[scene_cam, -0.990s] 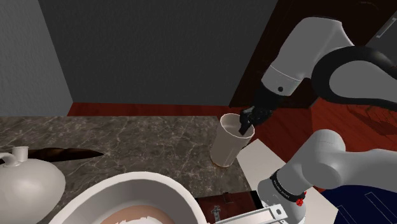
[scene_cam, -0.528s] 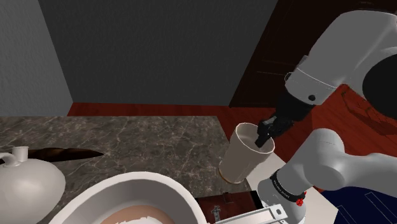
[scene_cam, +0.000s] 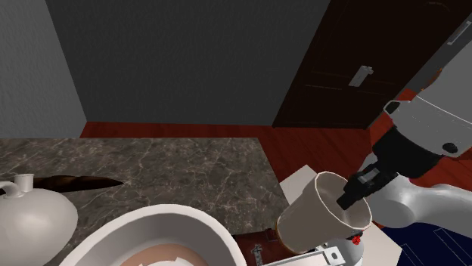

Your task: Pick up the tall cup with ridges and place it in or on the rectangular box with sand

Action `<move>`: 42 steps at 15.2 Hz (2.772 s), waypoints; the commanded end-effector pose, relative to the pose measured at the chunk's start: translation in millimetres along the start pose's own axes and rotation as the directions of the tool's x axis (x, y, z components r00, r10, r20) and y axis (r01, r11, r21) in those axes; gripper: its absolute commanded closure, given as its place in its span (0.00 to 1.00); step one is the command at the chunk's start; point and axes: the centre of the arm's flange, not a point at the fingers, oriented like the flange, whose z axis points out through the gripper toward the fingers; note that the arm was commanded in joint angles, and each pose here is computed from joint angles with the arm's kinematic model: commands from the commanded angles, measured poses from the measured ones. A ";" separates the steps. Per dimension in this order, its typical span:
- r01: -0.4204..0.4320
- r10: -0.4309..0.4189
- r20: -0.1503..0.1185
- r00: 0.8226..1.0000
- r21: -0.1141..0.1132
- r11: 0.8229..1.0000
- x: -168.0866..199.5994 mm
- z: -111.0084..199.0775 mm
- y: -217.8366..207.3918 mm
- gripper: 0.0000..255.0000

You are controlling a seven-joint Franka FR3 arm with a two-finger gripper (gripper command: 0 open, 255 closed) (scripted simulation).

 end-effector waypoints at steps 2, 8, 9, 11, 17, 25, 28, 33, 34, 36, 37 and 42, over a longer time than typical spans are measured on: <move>0.000 0.000 0.002 1.000 0.000 1.000 -15.2 0.8 -4.1 1.00; 0.000 0.000 0.002 1.000 0.000 1.000 -14.1 32.2 -0.1 1.00; 0.000 0.000 0.002 1.000 0.000 1.000 -14.0 37.4 0.5 1.00; 0.000 0.000 0.002 1.000 0.000 1.000 -13.6 47.9 1.9 1.00; 0.000 0.000 0.002 1.000 0.000 1.000 -12.6 79.3 5.8 1.00; 0.000 0.000 0.002 1.000 0.000 1.000 -11.2 122.5 11.3 1.00; 0.000 0.000 0.002 1.000 0.000 1.000 -11.2 122.5 11.3 1.00; 0.000 0.000 0.002 1.000 0.000 1.000 -11.1 122.6 11.2 0.00; 0.000 0.000 0.002 1.000 0.000 1.000 -11.0 122.6 11.3 0.00; 0.000 0.000 0.002 1.000 0.000 1.000 -11.0 122.6 11.3 0.00; 0.000 0.000 0.002 1.000 0.000 1.000 -11.1 122.6 11.4 0.00; 0.000 0.000 0.002 1.000 0.000 1.000 -11.1 72.5 11.3 0.00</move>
